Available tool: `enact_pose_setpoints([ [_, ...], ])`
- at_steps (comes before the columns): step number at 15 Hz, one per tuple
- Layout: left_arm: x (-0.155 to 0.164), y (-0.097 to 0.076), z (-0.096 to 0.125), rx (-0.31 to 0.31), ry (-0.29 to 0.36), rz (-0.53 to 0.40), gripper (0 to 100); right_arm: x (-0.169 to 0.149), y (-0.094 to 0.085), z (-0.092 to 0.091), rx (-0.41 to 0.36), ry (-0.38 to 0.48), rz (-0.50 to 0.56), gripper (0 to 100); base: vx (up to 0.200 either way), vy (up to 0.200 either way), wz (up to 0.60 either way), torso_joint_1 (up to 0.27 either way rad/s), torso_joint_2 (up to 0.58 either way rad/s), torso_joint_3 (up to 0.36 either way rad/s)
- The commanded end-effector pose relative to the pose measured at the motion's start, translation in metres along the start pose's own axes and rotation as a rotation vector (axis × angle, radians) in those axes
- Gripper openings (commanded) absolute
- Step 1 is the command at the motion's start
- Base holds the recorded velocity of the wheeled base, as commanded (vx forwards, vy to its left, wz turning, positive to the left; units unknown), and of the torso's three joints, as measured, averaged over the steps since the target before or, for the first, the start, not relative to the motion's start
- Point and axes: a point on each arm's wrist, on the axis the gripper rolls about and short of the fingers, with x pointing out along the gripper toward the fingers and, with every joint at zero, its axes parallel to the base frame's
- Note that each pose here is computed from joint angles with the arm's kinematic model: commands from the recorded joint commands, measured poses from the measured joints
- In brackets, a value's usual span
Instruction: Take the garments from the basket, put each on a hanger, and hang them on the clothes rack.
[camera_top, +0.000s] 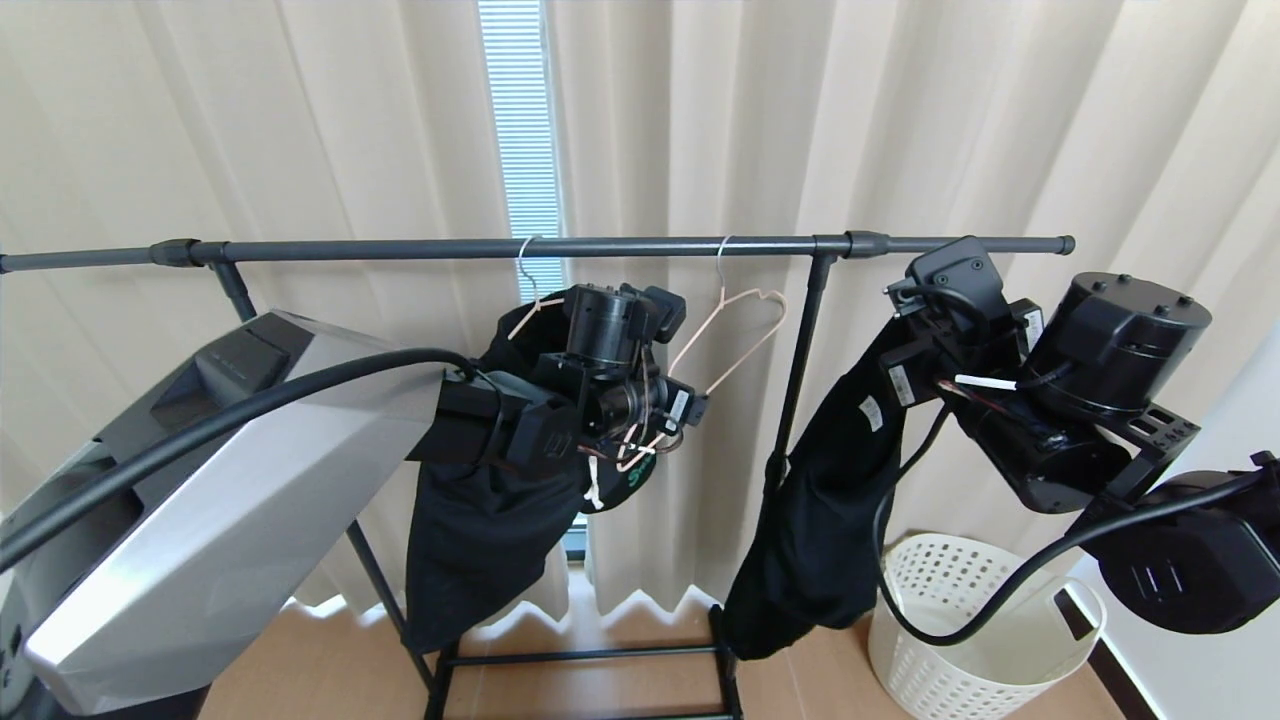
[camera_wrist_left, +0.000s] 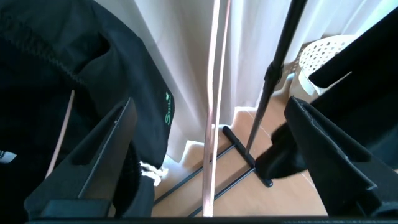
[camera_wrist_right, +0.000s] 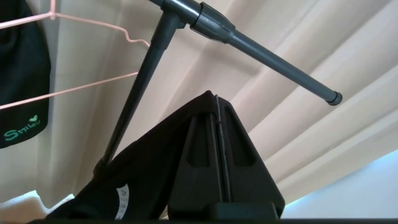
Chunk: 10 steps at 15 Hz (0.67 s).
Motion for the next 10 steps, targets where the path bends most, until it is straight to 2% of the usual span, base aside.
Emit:
enact_pose_setpoints([
  [1,0.0045,-0.0017,-0.0044,0.001,0.009,-0.002,100,0.0001,0.0000,0.0003,0.000,-0.002,-0.001,0,0.000,0.000,0.00,0.000,0.00,0.000],
  [4,0.0055,-0.0023,-0.0079,0.001,0.020,-0.002,100,-0.0001,-0.0003,0.0006,0.000,-0.002,-0.001,0,0.000,0.000,0.00,0.000,0.00,0.000],
  [5,0.0059,-0.0022,-0.0067,-0.001,0.016,-0.002,0,0.0001,0.0001,0.0002,0.000,-0.001,0.000,0,0.000,0.000,0.00,0.000,0.00,0.000],
  [10,0.0064,-0.0010,-0.0074,-0.007,0.020,0.024,0,0.0003,0.0004,-0.0002,-0.001,0.001,0.001,0,0.000,0.000,0.00,0.000,0.00,0.000],
])
